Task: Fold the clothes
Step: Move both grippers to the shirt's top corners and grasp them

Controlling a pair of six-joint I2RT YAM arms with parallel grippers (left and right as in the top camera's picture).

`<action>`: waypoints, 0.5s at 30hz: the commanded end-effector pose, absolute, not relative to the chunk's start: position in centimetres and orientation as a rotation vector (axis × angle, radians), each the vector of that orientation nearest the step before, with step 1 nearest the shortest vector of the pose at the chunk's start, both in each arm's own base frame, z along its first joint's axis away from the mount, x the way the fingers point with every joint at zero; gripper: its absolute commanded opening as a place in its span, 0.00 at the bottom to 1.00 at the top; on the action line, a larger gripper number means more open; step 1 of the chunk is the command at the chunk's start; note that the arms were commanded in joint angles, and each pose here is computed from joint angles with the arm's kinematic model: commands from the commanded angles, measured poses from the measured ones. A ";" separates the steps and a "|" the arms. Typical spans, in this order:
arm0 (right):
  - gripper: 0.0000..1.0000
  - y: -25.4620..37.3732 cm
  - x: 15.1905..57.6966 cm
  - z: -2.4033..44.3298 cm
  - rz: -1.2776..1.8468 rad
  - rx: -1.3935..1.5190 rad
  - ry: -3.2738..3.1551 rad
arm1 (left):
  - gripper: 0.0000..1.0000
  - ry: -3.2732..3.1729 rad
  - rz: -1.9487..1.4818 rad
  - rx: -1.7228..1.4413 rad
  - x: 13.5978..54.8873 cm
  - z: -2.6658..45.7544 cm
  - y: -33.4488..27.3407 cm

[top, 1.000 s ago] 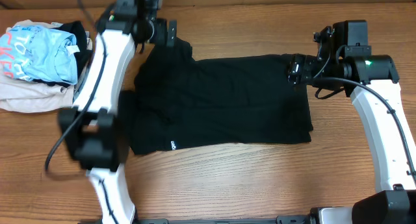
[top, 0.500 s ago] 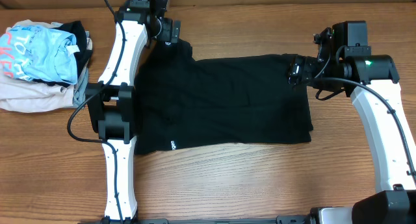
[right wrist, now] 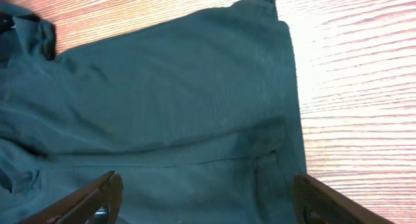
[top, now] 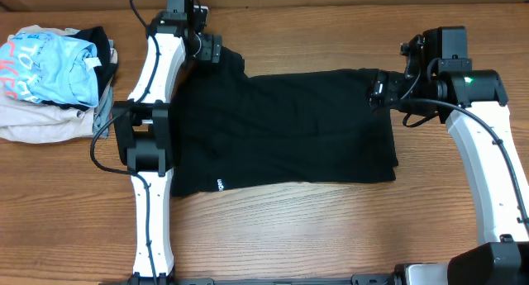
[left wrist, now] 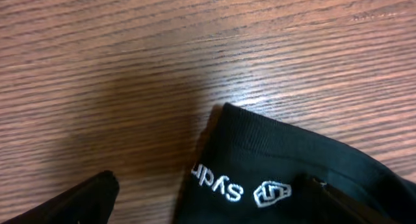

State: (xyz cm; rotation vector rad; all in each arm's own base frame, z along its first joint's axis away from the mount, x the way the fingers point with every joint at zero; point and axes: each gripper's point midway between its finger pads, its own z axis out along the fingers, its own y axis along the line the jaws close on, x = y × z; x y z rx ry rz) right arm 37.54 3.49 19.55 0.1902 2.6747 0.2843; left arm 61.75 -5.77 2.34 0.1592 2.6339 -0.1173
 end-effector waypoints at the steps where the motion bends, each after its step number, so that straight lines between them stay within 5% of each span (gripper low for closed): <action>1: 0.86 2.9 38.2 21.5 0.249 0.189 2.609 | 0.89 2.610 -0.131 0.156 62.4 2.6 -6.1; 10: 0.85 2.8 39.1 22.1 0.244 0.183 2.565 | 0.88 2.639 -0.146 0.203 61.9 1.1 -6.3; 15: 0.85 2.8 39.2 22.1 0.241 0.183 2.560 | 0.75 2.639 -0.149 0.203 61.9 1.1 -6.4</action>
